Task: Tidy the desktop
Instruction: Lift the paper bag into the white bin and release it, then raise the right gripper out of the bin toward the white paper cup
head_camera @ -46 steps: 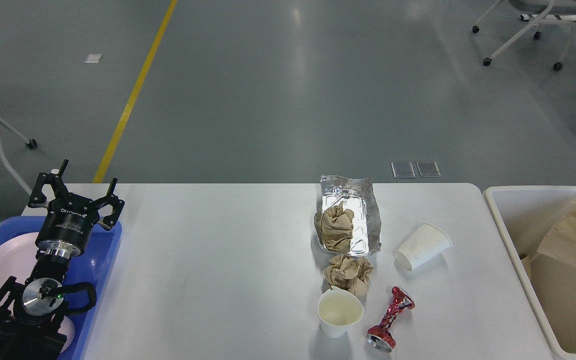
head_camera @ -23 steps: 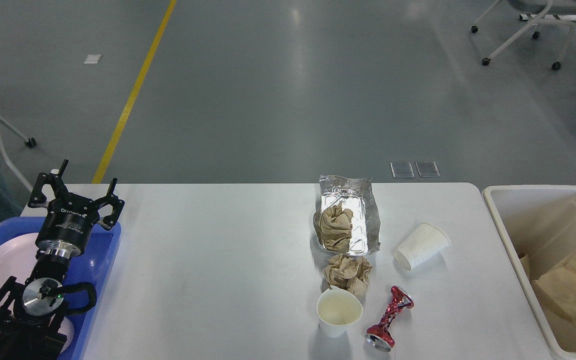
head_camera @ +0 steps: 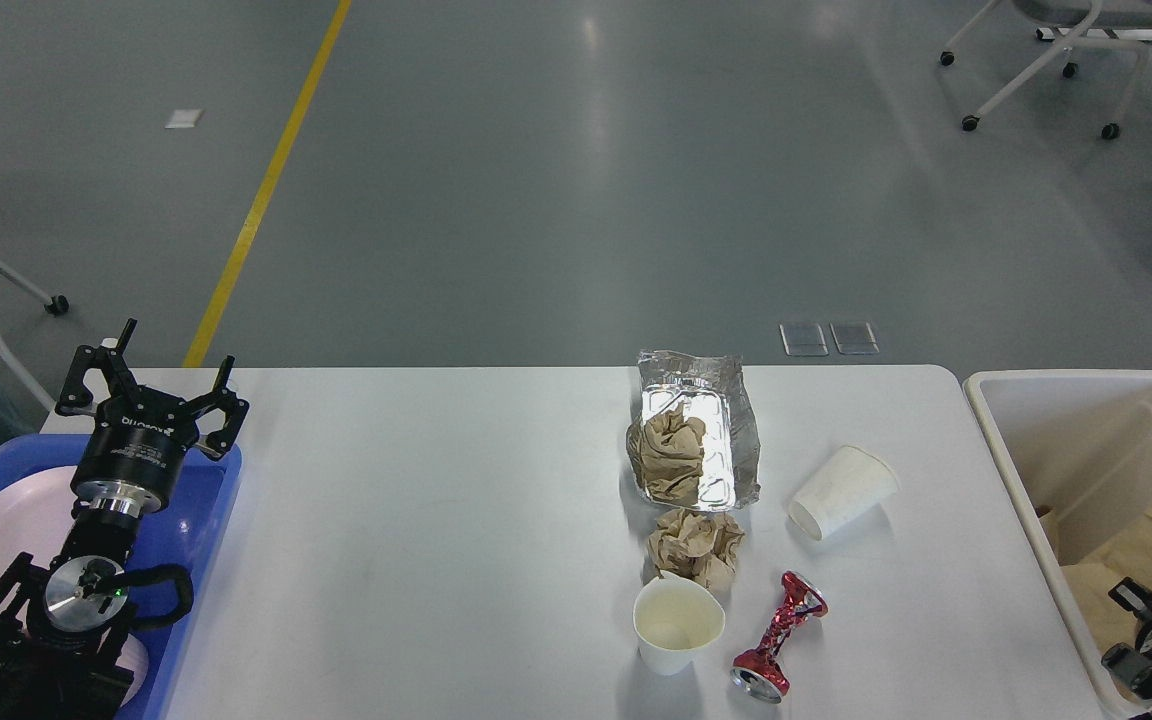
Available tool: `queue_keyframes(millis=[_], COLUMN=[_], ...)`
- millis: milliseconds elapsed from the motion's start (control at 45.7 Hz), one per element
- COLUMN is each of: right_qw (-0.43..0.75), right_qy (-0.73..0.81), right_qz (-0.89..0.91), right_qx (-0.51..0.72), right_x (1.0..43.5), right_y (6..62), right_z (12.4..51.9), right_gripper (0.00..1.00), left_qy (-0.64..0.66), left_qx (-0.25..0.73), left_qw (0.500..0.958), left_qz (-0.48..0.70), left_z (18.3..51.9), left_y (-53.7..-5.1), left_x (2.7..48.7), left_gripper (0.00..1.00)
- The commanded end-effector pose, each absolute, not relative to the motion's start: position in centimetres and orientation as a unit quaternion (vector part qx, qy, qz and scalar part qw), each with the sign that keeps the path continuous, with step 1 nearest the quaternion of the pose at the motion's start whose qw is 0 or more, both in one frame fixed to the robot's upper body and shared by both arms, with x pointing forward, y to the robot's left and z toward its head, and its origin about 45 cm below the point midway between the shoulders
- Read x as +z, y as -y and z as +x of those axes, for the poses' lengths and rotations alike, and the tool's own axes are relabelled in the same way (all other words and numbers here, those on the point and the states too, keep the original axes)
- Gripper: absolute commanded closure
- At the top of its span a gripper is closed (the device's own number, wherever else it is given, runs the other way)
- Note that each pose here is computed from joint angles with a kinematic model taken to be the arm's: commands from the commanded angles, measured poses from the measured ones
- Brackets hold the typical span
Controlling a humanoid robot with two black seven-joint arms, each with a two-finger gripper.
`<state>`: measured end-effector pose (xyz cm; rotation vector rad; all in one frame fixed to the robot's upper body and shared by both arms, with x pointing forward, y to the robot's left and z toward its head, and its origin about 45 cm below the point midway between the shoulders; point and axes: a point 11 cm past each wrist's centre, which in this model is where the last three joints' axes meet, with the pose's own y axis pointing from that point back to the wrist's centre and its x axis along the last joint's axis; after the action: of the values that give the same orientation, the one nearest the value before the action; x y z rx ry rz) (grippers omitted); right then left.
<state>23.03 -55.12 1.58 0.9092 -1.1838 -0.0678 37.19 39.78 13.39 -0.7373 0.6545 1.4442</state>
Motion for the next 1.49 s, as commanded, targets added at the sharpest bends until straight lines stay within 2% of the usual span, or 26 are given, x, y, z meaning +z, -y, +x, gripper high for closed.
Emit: queue_keyframes(millis=[0, 22, 66, 109, 285, 394, 679, 788, 985, 1139, 1292, 1467], right_qw=[0.731, 0.730, 0.729, 0.728, 0.727, 0.726, 0.724, 0.735, 0.748, 0.752, 0.751, 0.744], right_qy=[0.543, 0.545, 0.549, 0.553, 0.556, 0.555, 0.536, 0.496, 0.377, 0.293, 0.210, 0.132], right_qz=[0.412, 0.412, 0.409, 0.405, 0.404, 0.406, 0.434, 0.463, 0.546, 0.590, 0.625, 0.654], right_qx=[-0.023, -0.021, -0.015, -0.010, -0.005, -0.006, -0.011, -0.006, -0.013, -0.024, -0.038, -0.039], right_x=[1.8, 1.9, 2.0, 2.2, 2.3, 2.2, 3.2, 6.7, 12.2, 18.4, 23.6, 28.9], right_y=[55.0, 55.0, 55.0, 55.1, 55.1, 54.9, 54.2, 55.0, 52.4, 49.3, 45.1, 40.2], right_z=[23.5, 23.6, 23.8, 23.9, 24.2, 24.2, 26.1, 28.9, 33.2, 36.4, 37.6, 37.0], right_gripper=[0.49, 0.45, 0.29, 0.20, 0.13, 0.03, 0.00, 0.00, 0.00, 0.00, 0.00, 0.00], left_qy=[-0.287, -0.287, -0.287, -0.287, -0.287, -0.288, -0.287, -0.287, -0.287, -0.287, -0.287, -0.287], left_qx=[0.633, 0.634, 0.633, 0.634, 0.633, 0.633, 0.633, 0.633, 0.633, 0.633, 0.633, 0.633], left_qw=[0.642, 0.641, 0.642, 0.641, 0.642, 0.642, 0.642, 0.642, 0.642, 0.642, 0.642, 0.642], left_qz=[-0.324, -0.323, -0.324, -0.323, -0.324, -0.323, -0.324, -0.324, -0.324, -0.324, -0.323, -0.324], left_z=[37.2, 37.2, 37.2, 37.2, 37.2, 37.2, 37.2, 37.2, 37.2, 37.2, 37.2, 37.2], left_y=[-39.8, -39.8, -39.8, -39.8, -39.8, -39.8, -39.8, -39.8, -39.8, -39.8, -39.8, -39.8], left_x=[13.4, 13.4, 13.4, 13.4, 13.4, 13.4, 13.4, 13.4, 13.4, 13.4, 13.4, 13.4], left_gripper=[0.04, 0.04, 0.04, 0.04, 0.04, 0.04, 0.04, 0.04, 0.04, 0.04, 0.04, 0.04])
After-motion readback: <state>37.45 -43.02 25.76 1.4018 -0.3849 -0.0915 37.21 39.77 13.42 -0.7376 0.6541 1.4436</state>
